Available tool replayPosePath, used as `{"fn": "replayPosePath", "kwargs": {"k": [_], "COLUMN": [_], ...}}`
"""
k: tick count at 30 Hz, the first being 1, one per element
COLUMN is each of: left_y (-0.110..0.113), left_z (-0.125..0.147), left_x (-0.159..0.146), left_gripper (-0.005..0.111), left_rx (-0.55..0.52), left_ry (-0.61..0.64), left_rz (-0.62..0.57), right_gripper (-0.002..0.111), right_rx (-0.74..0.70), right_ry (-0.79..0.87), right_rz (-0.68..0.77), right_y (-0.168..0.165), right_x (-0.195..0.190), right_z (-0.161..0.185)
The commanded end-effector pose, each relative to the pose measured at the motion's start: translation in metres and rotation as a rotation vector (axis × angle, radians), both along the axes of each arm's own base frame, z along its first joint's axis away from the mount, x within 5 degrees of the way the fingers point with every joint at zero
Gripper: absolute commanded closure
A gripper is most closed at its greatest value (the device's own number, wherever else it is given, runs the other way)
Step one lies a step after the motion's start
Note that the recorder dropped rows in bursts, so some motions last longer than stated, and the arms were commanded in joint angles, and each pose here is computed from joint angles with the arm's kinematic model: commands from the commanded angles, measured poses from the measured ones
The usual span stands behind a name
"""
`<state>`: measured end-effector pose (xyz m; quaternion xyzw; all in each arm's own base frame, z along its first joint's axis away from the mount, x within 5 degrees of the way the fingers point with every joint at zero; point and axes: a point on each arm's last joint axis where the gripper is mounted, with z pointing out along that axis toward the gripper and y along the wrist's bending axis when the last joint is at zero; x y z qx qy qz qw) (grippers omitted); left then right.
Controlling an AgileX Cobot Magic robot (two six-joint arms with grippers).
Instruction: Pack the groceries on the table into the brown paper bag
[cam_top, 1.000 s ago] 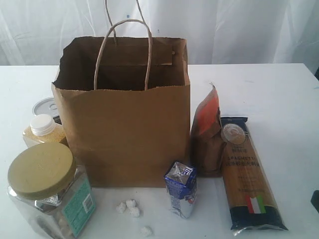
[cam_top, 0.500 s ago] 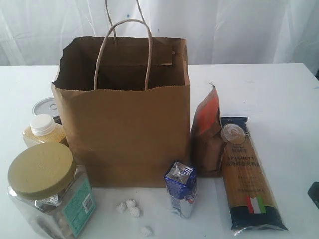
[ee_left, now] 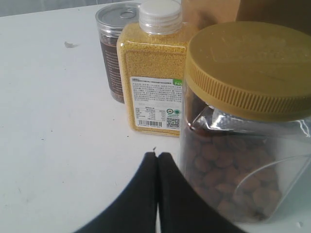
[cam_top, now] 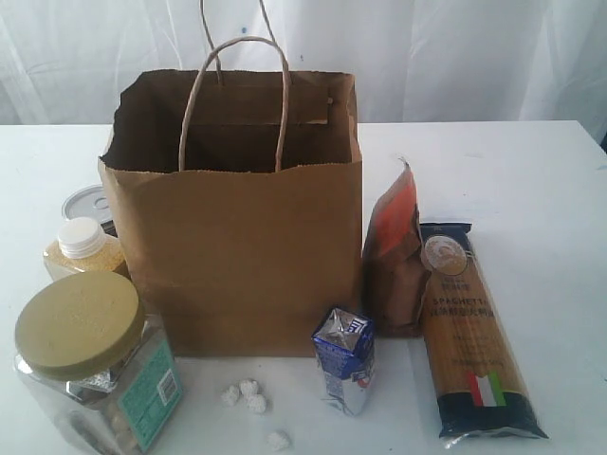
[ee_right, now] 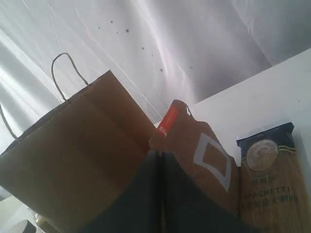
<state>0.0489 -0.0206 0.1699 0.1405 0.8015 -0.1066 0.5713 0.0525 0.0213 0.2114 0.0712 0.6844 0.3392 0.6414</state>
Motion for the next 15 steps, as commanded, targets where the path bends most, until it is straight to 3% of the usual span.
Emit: {"fn": "replayPosePath", "kwargs": {"k": [1, 15], "left_y": [0.0001, 0.0001], "left_z": [-0.0005, -0.0005], "left_x": [-0.0002, -0.0002], "left_gripper": [0.107, 0.107], "left_rx": [-0.014, -0.014], "left_ry": [0.001, 0.001], "left_rz": [0.007, 0.007], "right_gripper": [0.108, 0.108], "right_rx": [0.047, 0.025], "right_ry": [0.025, 0.056], "right_rz": [-0.003, 0.001], "right_y": [-0.0003, 0.0001], "right_x": [-0.0001, -0.0002], "right_z": [-0.0018, -0.0052]}}
